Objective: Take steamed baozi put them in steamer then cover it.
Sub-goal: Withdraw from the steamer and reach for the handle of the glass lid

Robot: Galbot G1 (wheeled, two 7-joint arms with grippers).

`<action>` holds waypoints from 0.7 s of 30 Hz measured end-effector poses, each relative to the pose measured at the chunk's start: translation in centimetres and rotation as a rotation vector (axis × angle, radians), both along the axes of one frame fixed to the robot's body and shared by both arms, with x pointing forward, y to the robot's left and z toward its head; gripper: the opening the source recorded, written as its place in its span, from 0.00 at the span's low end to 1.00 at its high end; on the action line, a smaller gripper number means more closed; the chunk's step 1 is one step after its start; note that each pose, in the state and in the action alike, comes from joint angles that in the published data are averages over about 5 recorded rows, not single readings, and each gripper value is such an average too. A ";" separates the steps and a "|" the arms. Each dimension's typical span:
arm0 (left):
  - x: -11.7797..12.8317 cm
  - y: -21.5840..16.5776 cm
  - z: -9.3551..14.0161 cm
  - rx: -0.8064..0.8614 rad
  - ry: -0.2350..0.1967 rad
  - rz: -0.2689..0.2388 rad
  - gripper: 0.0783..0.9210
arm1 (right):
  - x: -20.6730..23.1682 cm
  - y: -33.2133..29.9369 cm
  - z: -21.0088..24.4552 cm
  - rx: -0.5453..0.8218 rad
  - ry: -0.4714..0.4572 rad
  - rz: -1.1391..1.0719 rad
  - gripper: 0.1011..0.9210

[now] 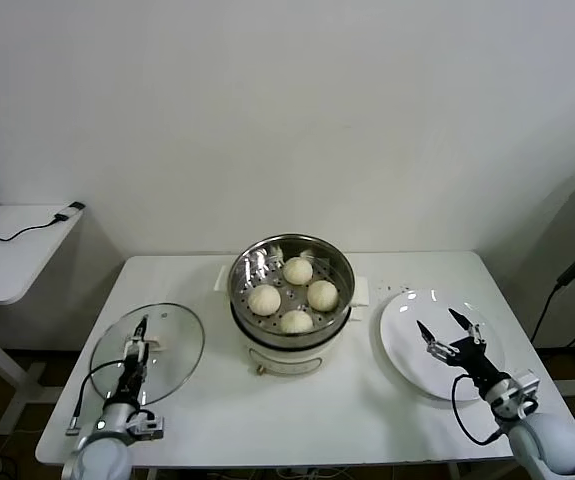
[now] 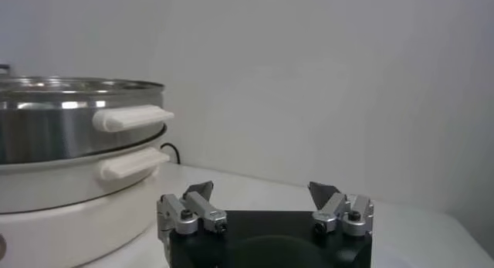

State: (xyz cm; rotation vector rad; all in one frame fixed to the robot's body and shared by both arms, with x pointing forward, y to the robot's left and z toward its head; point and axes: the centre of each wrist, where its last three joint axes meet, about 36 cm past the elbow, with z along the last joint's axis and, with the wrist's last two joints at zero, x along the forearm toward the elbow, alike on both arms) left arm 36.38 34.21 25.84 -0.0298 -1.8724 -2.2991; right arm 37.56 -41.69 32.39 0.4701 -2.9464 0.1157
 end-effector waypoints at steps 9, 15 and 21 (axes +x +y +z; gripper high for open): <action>2.7 1.3 -0.6 0.001 -0.019 0.018 0.87 | -0.7 -0.2 -1.0 -0.010 0.010 -0.003 0.88; 3.5 1.7 -0.9 -0.028 -0.019 0.017 0.70 | -1.1 -0.4 -1.7 -0.024 0.017 -0.001 0.88; 3.6 2.1 -1.3 -0.056 -0.012 0.016 0.50 | -1.3 -0.7 -2.2 -0.043 0.019 0.005 0.88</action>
